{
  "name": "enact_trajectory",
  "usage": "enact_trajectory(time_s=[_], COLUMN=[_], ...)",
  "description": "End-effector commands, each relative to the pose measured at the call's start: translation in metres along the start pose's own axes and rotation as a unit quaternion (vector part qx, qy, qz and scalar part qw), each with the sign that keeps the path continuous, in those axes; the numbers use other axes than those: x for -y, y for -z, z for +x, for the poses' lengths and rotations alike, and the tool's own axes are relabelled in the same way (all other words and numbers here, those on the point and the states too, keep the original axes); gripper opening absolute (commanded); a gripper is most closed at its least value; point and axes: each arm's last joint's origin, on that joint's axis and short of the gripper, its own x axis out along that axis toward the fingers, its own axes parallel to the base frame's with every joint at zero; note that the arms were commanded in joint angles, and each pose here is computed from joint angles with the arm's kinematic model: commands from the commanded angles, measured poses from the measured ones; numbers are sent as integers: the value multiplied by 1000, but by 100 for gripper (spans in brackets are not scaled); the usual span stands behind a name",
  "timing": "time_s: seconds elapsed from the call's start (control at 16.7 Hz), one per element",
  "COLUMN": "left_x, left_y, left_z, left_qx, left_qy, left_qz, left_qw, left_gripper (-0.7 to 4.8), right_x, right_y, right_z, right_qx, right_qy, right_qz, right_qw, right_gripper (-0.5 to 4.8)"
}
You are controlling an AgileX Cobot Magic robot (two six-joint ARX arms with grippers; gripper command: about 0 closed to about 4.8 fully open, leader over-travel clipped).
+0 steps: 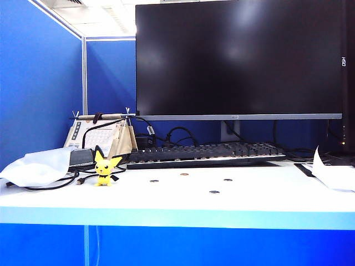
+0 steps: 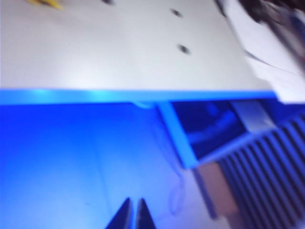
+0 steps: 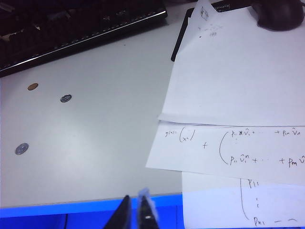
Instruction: Pick up the doll and place it on the similarly colored coin.
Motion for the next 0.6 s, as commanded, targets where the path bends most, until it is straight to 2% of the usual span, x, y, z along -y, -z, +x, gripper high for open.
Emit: enact_trajectory(time_s=[0.06, 0.24, 0.42, 0.48, 0.6], left_x=[-1, -1, 0, 0, 1], left_y=[-2, -2, 0, 1, 1], left_z=[0, 0, 0, 0, 0], left_qx=[18, 14, -5, -8, -15], left_qy=[-33, -29, -3, 7, 23], left_qz=[2, 1, -3, -3, -3], left_qw=[999, 999, 1000, 1000, 1000], left_gripper=[26, 26, 26, 26, 26], right_x=[0, 0, 0, 1, 0], right_y=[1, 1, 1, 0, -4], right_z=[1, 1, 1, 1, 1], right_qx=[0, 0, 3, 11, 36], right_qy=[2, 2, 5, 22, 19], right_qz=[-1, -1, -1, 0, 11], right_qw=[1000, 1000, 1000, 1000, 999], right_gripper=[32, 32, 31, 32, 32])
